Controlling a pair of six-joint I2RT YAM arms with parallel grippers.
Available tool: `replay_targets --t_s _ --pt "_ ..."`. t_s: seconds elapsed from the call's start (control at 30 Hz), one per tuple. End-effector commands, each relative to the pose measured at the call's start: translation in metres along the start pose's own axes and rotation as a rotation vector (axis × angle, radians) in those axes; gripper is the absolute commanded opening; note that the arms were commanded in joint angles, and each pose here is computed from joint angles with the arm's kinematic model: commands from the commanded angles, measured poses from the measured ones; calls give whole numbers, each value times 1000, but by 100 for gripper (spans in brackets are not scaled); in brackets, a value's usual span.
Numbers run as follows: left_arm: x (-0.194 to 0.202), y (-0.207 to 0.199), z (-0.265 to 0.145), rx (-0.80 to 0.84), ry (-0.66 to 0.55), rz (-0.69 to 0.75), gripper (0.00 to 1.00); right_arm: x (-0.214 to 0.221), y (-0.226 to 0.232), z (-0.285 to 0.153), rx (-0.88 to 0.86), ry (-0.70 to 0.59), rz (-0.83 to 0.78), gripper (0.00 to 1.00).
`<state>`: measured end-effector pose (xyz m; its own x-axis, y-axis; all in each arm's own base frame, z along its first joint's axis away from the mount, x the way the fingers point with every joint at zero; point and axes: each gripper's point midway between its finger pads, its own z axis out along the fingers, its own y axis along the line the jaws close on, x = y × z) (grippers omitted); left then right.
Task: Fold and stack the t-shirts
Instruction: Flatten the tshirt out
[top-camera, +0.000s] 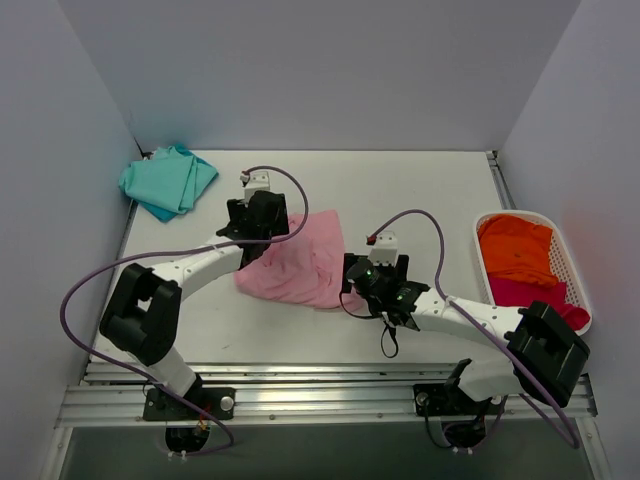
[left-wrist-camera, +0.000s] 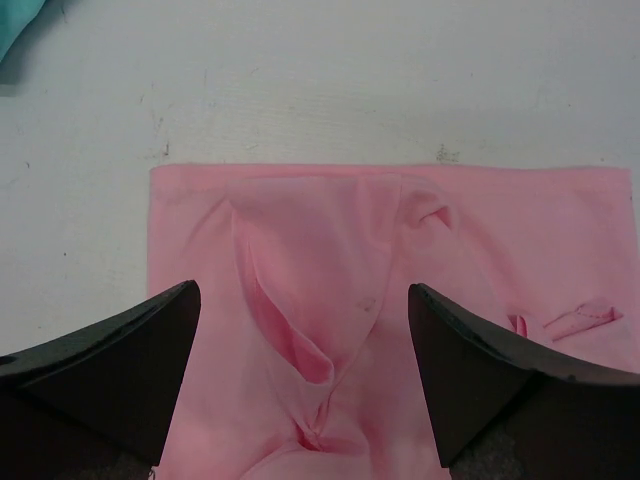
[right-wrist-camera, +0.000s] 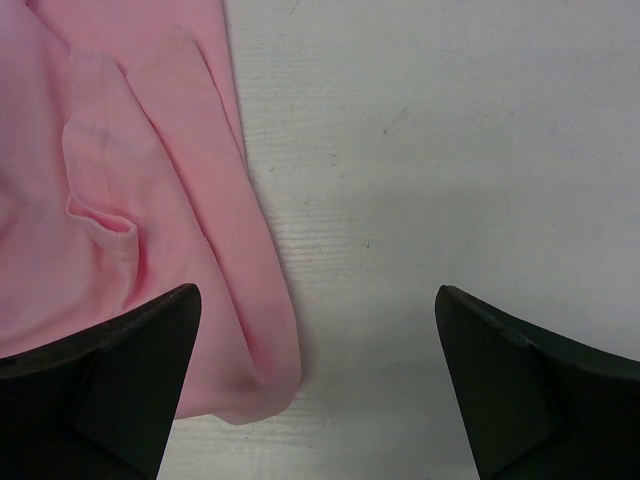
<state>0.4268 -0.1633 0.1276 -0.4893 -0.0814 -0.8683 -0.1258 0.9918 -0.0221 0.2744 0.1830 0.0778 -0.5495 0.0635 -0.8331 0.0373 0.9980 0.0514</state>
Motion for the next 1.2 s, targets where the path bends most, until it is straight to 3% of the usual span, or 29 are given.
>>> replay_targets --t_s 0.0,0.43,0.93,1.03,1.17 --pt "-9 6 -14 -7 -23 -74 94 -19 2 0 12 -43 23 100" --pt "47 16 -8 -67 106 -183 94 -16 3 -2 0 -37 29 100" --pt "75 8 10 -68 166 -205 95 -13 3 1 9 -30 21 100" --pt "75 9 11 -77 160 -204 100 -13 2 2 13 -29 18 100" --pt "72 7 12 -71 153 -210 80 -13 1 2 22 -31 15 100"
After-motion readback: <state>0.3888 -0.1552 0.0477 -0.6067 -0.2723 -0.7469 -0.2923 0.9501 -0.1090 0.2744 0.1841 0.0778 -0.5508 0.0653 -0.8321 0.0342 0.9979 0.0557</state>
